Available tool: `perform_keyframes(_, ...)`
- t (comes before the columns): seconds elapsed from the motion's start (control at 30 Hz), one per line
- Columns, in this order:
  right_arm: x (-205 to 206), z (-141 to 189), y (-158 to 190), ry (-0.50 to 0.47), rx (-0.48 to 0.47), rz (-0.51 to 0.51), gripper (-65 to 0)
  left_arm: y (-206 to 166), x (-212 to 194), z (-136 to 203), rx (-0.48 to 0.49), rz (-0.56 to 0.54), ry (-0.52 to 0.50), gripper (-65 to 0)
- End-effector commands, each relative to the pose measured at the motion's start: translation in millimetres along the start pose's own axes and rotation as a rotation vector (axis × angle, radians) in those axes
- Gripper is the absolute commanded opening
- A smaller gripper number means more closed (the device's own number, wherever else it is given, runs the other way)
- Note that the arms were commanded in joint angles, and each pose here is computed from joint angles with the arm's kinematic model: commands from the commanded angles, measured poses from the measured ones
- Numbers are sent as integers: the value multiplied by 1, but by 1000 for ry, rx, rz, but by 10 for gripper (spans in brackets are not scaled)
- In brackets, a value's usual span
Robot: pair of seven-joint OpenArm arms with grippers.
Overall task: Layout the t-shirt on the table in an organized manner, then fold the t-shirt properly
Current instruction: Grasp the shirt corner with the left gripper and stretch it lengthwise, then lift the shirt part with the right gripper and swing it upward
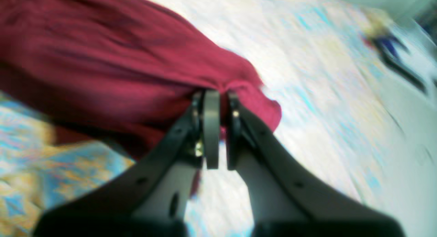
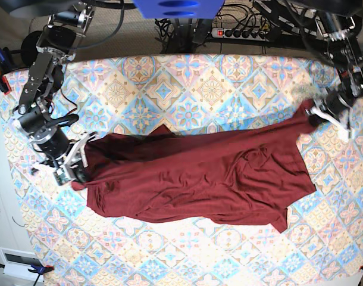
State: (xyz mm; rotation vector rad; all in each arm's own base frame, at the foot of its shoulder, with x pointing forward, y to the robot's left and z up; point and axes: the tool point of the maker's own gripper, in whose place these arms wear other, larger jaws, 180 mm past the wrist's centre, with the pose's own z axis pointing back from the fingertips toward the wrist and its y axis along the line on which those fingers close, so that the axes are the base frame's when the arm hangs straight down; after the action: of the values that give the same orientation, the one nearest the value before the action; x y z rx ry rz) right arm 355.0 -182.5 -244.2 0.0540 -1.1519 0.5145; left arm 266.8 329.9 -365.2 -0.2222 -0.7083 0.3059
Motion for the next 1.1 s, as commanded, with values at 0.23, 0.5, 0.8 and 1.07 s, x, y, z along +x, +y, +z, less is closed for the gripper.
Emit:
perform_keyframes(0.23,6,-43,2,0,62,-67,-643,45,72,5,110,66,-154,-650)
perform_keyframes(0.5,5,-104,10,-8,145,-259,-568,55,87,4,142,61,-241,-650)
perform_keyframes(0.8,-12,-50,0,74,58,-91,-374,54,86,3,139,62,-240,-650)
perform_keyframes(1.07,-35,-31,110,129,285,37,-374,39,80,-8,112,22,-202,-650)
